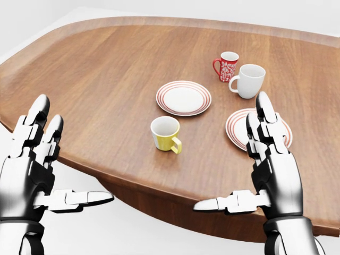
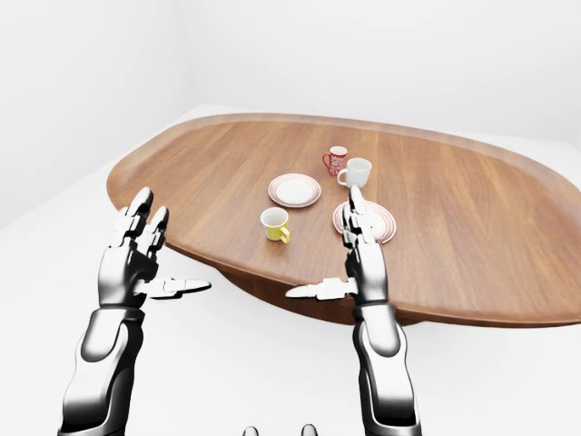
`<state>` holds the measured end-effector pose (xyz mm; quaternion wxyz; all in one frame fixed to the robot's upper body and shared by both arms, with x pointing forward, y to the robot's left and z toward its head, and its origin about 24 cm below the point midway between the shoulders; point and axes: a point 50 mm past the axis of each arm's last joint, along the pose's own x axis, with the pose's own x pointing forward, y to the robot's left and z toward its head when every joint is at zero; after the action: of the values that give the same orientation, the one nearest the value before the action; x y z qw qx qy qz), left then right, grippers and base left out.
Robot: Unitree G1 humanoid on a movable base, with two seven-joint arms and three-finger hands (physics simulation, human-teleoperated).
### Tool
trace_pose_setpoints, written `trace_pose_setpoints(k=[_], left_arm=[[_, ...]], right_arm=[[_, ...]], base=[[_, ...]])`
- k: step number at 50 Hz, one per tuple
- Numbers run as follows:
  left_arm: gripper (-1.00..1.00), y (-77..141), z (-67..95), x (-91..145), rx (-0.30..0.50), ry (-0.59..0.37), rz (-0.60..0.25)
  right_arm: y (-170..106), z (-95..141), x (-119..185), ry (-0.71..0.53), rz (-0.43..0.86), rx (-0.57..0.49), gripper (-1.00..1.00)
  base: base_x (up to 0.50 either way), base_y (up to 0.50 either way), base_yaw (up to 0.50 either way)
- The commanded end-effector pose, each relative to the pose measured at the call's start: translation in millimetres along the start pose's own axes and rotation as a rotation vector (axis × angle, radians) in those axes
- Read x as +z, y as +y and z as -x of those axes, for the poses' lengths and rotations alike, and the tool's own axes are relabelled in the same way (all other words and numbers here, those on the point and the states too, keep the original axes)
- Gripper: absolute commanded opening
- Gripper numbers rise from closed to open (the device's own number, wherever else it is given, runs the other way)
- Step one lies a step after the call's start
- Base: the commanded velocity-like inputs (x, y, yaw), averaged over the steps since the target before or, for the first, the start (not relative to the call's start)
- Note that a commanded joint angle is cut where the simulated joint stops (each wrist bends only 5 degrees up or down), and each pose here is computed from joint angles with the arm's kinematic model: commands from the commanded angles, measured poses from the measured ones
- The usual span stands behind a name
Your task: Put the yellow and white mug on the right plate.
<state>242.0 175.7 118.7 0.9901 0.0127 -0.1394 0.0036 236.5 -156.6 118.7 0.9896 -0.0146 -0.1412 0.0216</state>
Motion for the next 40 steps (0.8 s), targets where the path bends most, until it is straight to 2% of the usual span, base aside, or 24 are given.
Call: trace_pose_setpoints(k=[1, 25, 36, 40], left_arm=[[0.87, 1.0, -1.7, 1.4, 0.002, -0.008, 0.001], [0.88, 0.1, -0.5, 2.5, -0.003, -0.011, 0.0], [0.88, -0.1, -0.4, 1.7, -0.003, -0.008, -0.001], [0.88, -0.8, -0.2, 0.7, -0.005, -0.003, -0.001]], right_arm=[[2.0, 0.8, 1.2, -0.004, -0.006, 0.017, 1.0], [3.5, 0.5, -1.7, 0.008, 0.007, 0.012, 1.0], [4.8, 1.0, -1.6, 0.009, 0.012, 0.02, 1.0], [3.8, 4.9, 4.1, -0.016, -0.05, 0.036, 1.0]], base=[[0.48, 0.15, 0.0], [0.47, 0.15, 0.0], [0.0, 0.0, 0.0], [0.12, 0.04, 0.0]])
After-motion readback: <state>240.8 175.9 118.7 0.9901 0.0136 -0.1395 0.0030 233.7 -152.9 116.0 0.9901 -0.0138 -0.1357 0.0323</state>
